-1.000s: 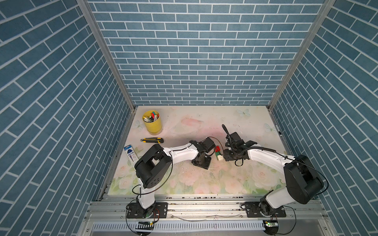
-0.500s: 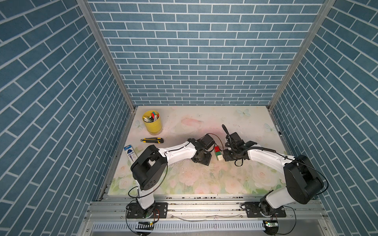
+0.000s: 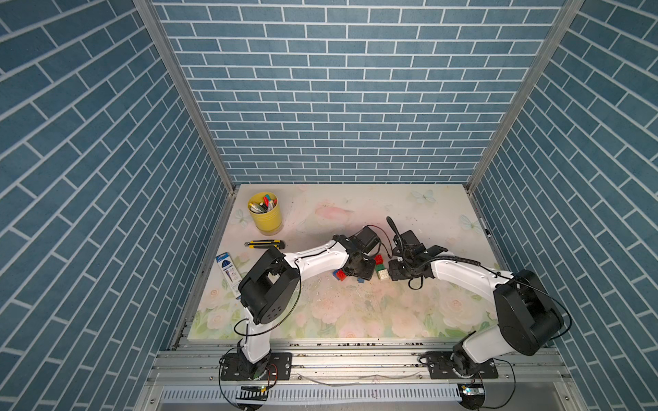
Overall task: Assemble the letter y with lego
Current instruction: Adjust the lego brick at the center of the board.
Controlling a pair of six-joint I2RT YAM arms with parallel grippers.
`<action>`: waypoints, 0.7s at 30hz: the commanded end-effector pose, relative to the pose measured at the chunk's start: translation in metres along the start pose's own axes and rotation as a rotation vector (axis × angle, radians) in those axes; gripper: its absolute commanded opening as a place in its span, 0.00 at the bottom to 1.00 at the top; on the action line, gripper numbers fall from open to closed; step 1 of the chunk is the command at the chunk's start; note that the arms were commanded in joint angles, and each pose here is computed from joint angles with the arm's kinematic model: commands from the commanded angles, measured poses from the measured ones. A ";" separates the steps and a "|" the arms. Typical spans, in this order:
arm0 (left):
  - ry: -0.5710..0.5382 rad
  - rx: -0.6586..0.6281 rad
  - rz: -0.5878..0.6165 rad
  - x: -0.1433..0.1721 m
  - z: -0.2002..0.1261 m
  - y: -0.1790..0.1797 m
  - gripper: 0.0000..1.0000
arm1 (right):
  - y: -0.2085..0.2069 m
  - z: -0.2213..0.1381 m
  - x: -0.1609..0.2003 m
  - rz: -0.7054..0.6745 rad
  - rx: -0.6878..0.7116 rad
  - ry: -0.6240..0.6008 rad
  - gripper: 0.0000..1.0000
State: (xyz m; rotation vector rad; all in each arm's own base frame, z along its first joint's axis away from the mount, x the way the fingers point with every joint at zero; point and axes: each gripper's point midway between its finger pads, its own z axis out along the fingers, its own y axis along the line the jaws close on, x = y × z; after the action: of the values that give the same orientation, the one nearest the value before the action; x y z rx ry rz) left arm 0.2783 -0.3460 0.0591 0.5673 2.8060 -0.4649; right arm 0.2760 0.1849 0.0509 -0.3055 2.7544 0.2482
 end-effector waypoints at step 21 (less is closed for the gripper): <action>-0.094 -0.147 -0.229 0.063 -0.062 0.096 0.57 | 0.099 -0.011 -0.017 -0.040 -0.119 0.125 0.56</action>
State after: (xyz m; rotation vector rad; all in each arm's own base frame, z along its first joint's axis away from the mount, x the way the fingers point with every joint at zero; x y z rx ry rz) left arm 0.2498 -0.2287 0.0732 0.2348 2.8079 -0.3422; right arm 0.2711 0.2847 0.0969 -0.4873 2.7488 0.4377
